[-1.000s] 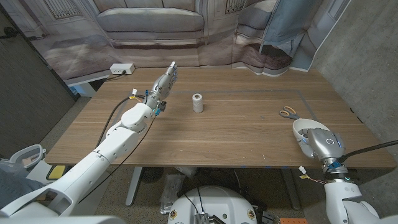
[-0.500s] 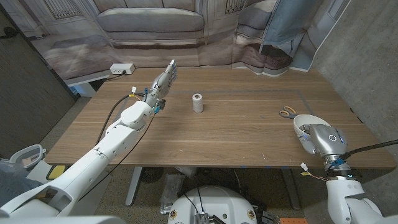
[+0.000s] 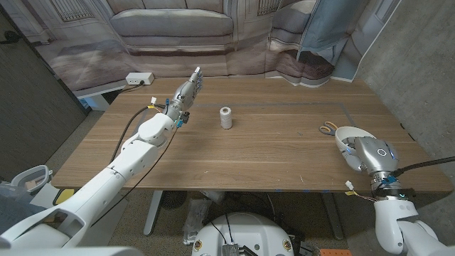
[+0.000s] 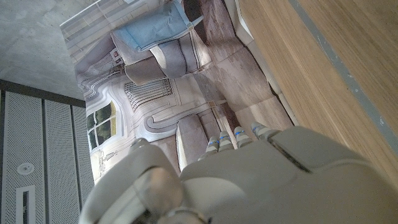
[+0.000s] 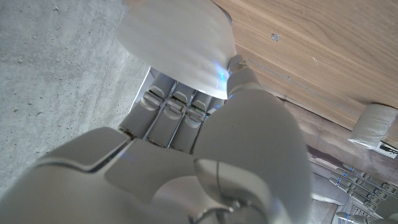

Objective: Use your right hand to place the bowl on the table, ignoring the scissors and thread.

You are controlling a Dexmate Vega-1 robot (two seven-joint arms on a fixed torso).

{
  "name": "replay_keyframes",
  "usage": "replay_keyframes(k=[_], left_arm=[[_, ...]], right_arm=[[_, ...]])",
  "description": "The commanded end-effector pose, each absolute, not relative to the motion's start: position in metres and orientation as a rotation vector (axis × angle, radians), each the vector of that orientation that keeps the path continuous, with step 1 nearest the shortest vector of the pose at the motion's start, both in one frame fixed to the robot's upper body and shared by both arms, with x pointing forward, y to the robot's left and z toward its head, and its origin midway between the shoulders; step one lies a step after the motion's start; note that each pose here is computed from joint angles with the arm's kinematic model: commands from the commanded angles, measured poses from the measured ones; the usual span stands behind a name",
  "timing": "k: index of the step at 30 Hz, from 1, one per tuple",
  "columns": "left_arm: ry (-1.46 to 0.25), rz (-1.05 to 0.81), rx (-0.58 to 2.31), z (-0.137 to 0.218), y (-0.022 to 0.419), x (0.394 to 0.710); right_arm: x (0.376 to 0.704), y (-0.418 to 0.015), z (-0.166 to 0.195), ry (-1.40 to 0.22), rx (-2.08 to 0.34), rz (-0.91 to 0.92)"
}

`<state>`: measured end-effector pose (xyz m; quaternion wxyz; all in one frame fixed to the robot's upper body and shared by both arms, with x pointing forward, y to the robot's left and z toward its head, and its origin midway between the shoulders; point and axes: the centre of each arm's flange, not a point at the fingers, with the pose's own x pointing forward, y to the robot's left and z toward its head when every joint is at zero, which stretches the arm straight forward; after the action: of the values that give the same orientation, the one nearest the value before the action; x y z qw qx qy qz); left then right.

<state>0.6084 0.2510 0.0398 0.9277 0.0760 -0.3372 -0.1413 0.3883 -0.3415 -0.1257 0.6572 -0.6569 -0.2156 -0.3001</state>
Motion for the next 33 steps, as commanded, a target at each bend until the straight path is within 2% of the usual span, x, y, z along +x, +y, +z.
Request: replay_keyframes(k=[1, 33], left_arm=[[-0.69, -0.289, 0.158, 0.044, 0.252, 0.611], [-0.684, -0.278, 0.163, 0.046, 0.259, 0.611]], right_arm=[[0.391, -0.343, -0.116, -0.511, -1.485, -0.683], [0.406, -0.343, -0.105, -0.577, -1.474, -0.689]])
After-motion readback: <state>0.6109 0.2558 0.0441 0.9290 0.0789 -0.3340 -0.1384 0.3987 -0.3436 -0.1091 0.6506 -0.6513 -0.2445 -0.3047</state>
